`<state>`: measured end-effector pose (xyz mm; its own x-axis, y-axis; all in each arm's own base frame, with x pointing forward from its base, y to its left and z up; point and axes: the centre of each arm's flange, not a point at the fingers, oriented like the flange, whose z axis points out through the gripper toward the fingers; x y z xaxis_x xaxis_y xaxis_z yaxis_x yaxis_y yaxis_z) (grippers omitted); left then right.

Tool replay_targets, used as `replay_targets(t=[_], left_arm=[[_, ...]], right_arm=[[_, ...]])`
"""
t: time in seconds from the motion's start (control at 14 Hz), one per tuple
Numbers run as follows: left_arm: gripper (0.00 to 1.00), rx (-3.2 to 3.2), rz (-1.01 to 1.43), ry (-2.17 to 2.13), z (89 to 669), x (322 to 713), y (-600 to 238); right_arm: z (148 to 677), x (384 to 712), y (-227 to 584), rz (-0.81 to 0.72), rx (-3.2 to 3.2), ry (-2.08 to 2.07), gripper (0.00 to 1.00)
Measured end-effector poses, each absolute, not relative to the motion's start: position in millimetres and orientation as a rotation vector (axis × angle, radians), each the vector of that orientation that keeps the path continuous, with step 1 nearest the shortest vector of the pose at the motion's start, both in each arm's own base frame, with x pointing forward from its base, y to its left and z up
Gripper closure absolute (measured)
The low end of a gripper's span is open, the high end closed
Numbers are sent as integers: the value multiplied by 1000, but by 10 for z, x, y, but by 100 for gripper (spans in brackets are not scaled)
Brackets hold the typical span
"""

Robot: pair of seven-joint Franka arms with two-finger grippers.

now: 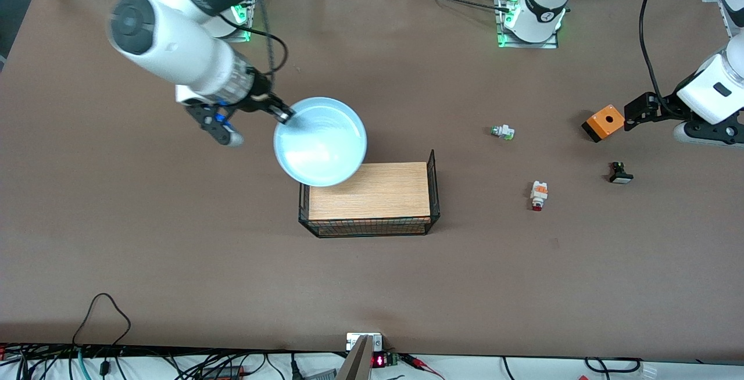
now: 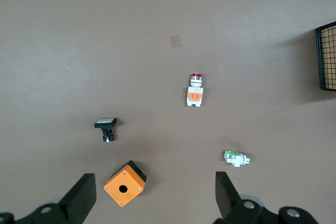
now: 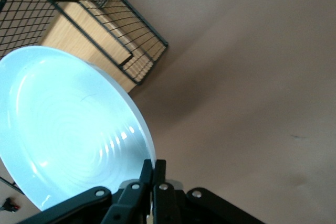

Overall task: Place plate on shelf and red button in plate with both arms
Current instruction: 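Lift the plate with the right gripper and carry it over the basket, then release the plate onto the board while the left gripper reaches the button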

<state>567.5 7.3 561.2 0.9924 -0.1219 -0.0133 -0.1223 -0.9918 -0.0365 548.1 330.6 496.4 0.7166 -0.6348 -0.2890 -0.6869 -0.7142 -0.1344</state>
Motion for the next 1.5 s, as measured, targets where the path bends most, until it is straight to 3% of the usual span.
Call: replay_targets(t=[1.14,1.29,1.5], left_arm=[[0,-3100,114,185,5483,5664,85],[0,-3099,166,187,5397,5717,77],[0,-3091,281,193,5000,5922,64]], right_arm=[[3655,5803,3844,228,-2657,1090,97],[3651,5847,3828,202,-2642,1097,84],[4016,5878,3774,167,-2626,1081,53]])
